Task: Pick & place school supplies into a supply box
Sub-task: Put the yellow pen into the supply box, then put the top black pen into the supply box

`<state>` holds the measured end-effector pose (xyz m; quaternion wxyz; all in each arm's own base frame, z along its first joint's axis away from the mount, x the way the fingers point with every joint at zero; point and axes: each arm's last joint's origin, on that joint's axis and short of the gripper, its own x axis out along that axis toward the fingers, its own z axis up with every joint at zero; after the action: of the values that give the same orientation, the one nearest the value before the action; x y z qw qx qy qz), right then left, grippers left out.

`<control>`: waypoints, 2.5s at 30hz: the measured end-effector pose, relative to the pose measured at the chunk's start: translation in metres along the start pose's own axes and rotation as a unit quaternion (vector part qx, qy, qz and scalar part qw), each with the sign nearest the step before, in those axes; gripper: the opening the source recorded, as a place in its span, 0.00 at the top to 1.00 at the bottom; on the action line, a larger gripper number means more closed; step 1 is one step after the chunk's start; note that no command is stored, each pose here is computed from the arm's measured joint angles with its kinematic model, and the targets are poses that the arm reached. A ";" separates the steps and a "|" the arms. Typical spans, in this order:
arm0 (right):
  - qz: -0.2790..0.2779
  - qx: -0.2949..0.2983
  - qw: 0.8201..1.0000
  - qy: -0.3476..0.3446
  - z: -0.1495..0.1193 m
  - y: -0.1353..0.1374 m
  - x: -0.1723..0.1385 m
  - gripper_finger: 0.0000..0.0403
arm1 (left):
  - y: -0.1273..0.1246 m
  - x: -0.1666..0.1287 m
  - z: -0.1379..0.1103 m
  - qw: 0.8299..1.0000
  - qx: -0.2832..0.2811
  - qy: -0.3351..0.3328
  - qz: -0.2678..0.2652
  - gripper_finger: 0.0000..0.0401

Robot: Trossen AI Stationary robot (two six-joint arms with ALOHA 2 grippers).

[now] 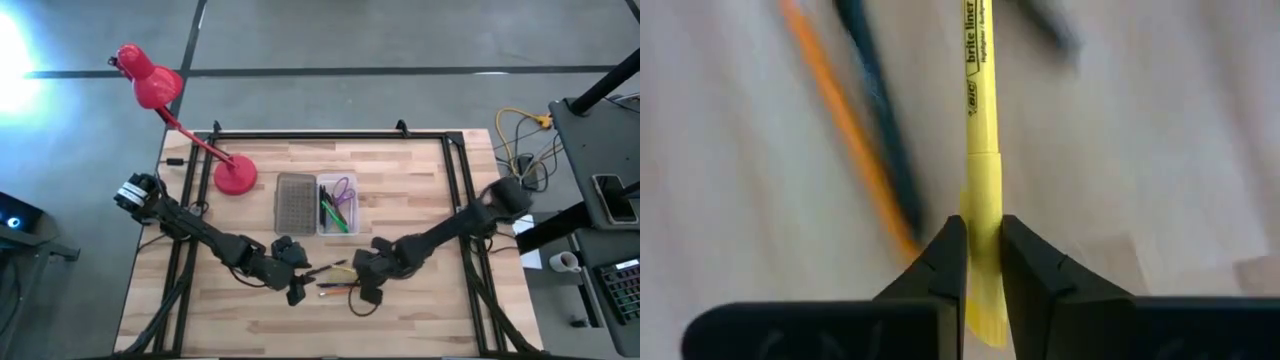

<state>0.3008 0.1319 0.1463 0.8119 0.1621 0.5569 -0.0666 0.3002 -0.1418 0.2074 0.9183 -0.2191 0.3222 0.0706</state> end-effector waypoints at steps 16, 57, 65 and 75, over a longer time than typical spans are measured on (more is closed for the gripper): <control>0.045 0.460 0.843 -0.274 0.072 -0.090 -0.035 0.79 | -0.005 -0.004 -0.006 0.999 0.003 -0.028 0.024 0.55; -0.124 0.190 0.961 -0.160 -0.012 -0.036 -0.101 0.42 | 0.028 0.090 -0.026 0.985 0.124 0.091 0.074 0.55; -0.128 0.196 0.959 -0.159 -0.013 -0.037 -0.101 0.42 | 0.037 0.099 -0.033 0.979 0.127 0.144 0.074 0.89; -0.167 0.226 0.947 -0.157 -0.020 -0.045 -0.103 0.45 | 0.031 0.053 0.038 0.995 0.068 0.068 0.029 0.97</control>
<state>0.2319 0.0894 0.2270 0.8085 0.2331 0.4116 -0.3501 0.3550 -0.0978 0.1902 0.9046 -0.1513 0.3939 0.0605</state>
